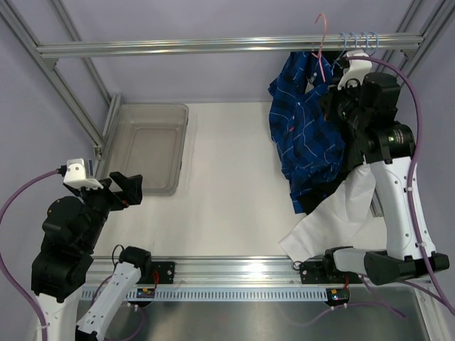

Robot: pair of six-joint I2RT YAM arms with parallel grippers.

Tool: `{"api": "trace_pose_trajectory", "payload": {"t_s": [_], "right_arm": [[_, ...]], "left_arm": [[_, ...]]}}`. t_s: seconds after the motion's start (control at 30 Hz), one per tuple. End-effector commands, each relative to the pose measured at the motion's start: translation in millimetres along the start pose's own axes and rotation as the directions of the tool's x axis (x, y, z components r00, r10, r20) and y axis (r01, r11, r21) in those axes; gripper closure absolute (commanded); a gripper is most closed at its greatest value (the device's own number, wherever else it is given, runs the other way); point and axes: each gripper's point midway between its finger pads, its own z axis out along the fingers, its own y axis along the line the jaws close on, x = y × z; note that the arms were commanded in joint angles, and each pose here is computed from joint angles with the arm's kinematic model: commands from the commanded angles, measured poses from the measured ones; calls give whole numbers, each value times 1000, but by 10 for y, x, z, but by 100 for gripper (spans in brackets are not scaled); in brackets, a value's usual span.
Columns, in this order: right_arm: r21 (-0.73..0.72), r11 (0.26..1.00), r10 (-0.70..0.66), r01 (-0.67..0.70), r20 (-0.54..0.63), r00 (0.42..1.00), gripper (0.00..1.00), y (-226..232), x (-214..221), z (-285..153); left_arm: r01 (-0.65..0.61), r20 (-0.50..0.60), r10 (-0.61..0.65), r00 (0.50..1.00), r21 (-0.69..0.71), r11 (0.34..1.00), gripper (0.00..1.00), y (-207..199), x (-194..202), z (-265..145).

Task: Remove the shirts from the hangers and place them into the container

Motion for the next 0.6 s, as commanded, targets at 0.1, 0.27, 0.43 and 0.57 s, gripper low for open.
{"api": "trace_pose_trajectory", "payload": {"t_s": [0.1, 0.27, 0.43, 0.57], "right_arm": [[-252, 967, -33, 41, 37, 999, 100, 492, 69, -464], [-474, 881, -33, 11, -38, 999, 100, 983, 550, -678], [-594, 804, -34, 3, -41, 999, 100, 1286, 652, -921], [-648, 762, -34, -7, -50, 998, 100, 1472, 683, -966]], "left_arm": [[25, 15, -27, 1000, 116, 993, 1, -308, -260, 105], [83, -38, -76, 996, 260, 962, 1, -722, -454, 311], [178, -94, -152, 984, 443, 879, 1, -1243, -756, 435], [192, -44, -200, 979, 536, 822, 1, -1607, -1112, 585]]}}
